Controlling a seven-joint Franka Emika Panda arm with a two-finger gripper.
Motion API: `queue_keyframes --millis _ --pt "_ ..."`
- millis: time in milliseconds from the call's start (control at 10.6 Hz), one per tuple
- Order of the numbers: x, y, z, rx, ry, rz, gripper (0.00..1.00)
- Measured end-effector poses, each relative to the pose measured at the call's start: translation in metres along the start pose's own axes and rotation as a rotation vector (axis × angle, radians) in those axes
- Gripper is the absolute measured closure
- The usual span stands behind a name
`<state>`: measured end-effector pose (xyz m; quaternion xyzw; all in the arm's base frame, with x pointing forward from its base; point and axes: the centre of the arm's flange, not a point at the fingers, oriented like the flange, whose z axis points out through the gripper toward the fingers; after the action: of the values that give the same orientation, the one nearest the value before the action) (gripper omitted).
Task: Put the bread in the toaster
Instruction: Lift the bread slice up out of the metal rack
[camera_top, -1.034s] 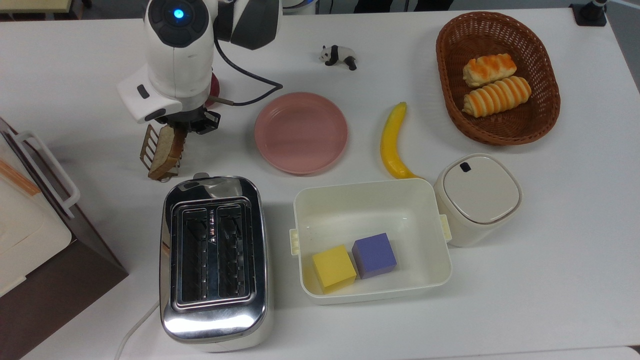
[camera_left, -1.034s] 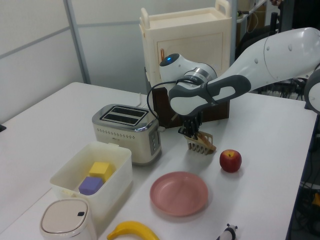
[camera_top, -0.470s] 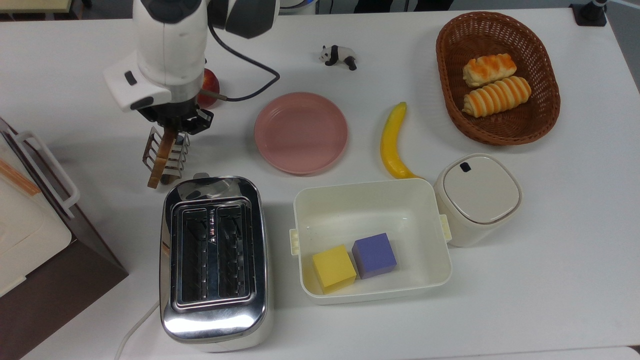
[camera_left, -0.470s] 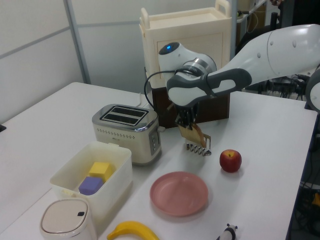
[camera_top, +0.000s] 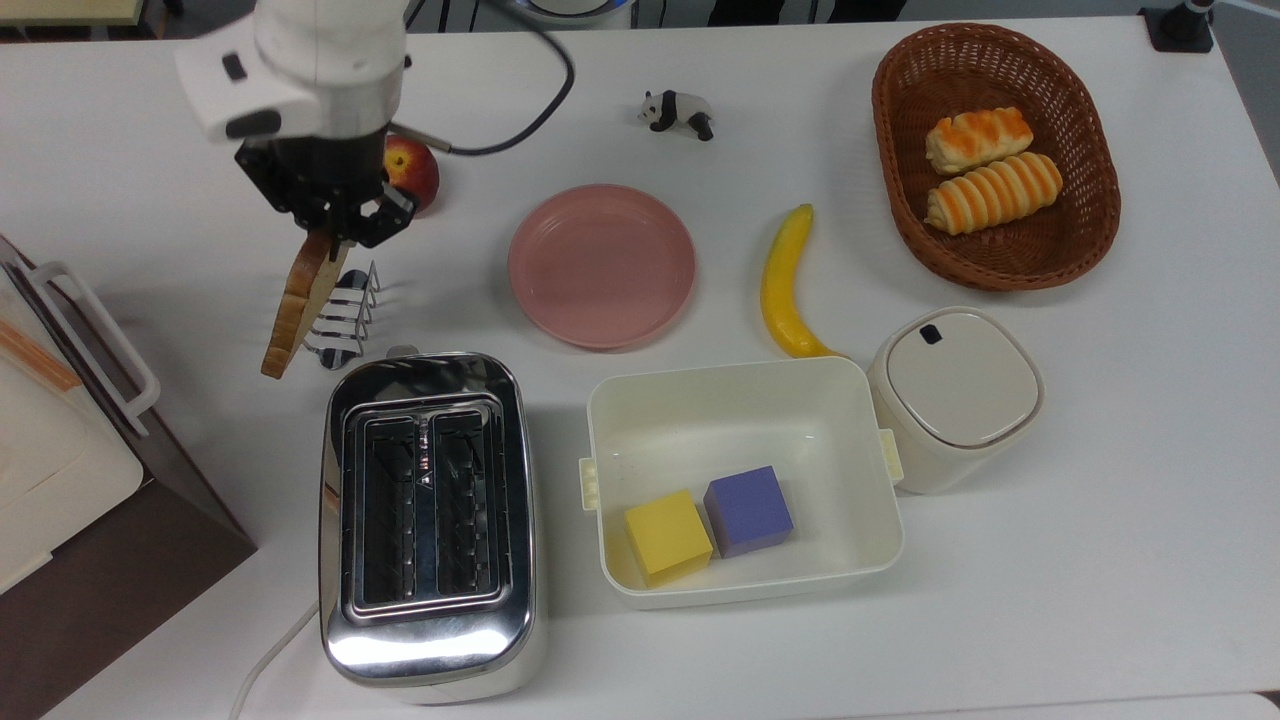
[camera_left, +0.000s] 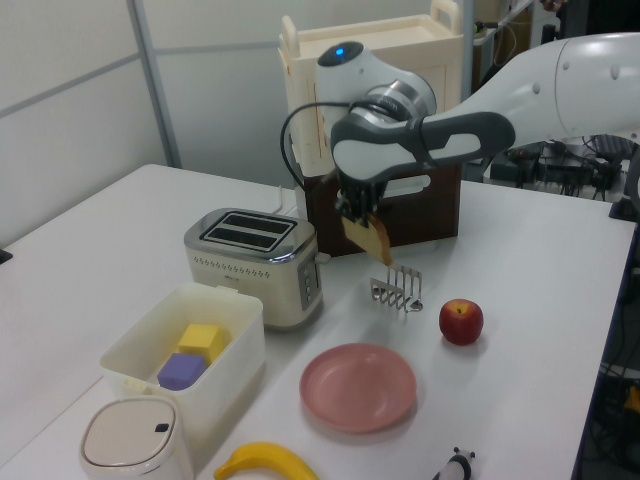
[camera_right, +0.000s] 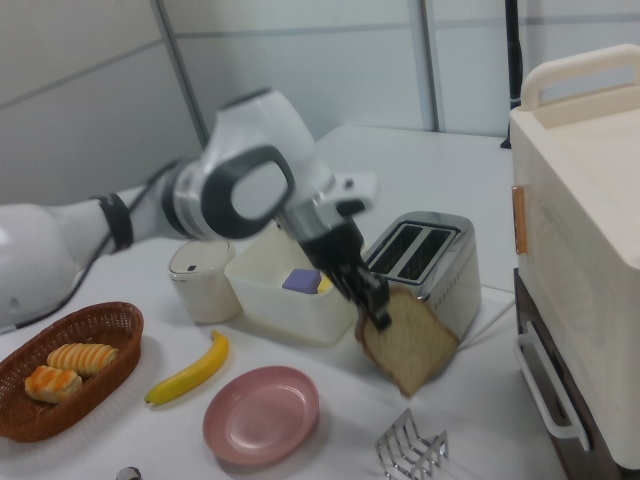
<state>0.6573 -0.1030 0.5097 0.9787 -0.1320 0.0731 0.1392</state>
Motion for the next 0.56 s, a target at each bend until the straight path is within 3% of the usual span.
queue_keyframes --millis 188,376,564 --pt "0.008 -0.001 -0.050 0.018 0.092 0.018 0.87" --pt "0.019 0.000 -0.094 0.050 0.243 0.027 0.87" --pt "0.028 -0.010 -0.110 0.084 0.365 0.015 0.87"
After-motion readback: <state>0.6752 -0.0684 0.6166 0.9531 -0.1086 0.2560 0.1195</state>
